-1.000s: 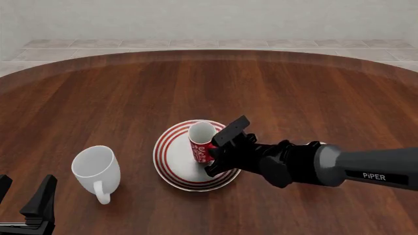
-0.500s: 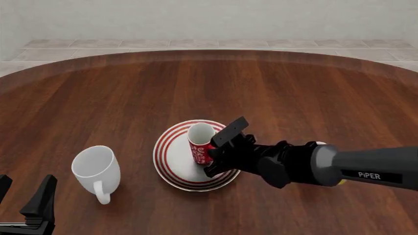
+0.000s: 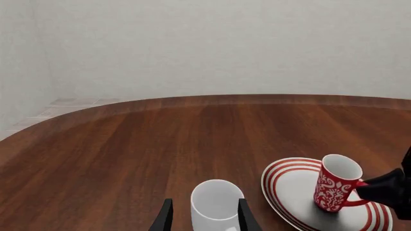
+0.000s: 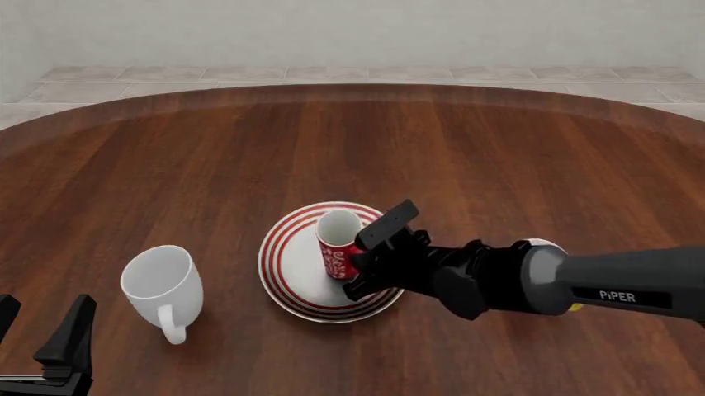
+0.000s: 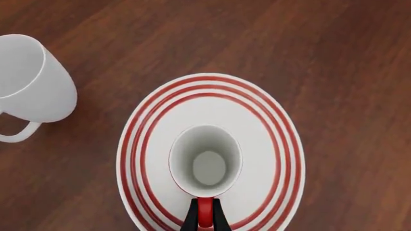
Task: Pick up the red mug and put it on the plate
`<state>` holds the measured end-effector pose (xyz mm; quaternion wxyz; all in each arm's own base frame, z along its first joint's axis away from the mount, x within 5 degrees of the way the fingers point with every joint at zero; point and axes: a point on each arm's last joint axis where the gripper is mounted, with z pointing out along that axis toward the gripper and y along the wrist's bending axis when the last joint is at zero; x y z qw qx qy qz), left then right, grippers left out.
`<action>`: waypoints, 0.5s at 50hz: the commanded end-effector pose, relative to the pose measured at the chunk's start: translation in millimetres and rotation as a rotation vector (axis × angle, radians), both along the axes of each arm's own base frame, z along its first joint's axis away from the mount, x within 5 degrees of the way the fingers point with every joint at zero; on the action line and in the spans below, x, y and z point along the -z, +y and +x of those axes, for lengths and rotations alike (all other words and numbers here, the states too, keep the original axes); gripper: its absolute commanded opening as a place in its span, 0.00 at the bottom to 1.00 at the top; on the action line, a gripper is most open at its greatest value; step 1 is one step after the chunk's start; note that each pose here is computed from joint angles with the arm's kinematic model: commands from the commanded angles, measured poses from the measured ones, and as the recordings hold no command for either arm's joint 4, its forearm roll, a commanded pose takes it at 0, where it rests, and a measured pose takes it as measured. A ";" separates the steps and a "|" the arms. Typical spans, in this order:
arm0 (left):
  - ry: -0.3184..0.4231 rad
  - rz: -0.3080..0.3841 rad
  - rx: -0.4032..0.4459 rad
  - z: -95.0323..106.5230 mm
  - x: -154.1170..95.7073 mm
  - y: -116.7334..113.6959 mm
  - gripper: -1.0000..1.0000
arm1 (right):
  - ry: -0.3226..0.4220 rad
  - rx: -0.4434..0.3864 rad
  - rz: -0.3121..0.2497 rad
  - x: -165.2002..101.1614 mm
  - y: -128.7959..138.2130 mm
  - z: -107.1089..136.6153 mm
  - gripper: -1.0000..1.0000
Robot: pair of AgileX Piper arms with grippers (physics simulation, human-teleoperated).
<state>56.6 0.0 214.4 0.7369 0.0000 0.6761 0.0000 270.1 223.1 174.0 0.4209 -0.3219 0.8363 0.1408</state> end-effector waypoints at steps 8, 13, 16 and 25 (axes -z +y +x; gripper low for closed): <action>0.000 0.000 0.000 0.0 0.0 0.0 1.00 | 0.006 0.006 0.008 3.1 1.4 0.7 0.00; 0.000 0.000 0.000 0.0 0.0 0.0 1.00 | 0.010 0.005 0.010 4.2 2.5 -0.2 0.00; 0.000 0.000 0.000 0.0 0.0 0.0 1.00 | 0.009 0.008 0.010 5.0 1.5 0.5 0.00; 0.000 0.000 0.000 0.0 0.0 0.0 1.00 | 0.015 0.012 0.012 8.3 1.2 0.0 0.00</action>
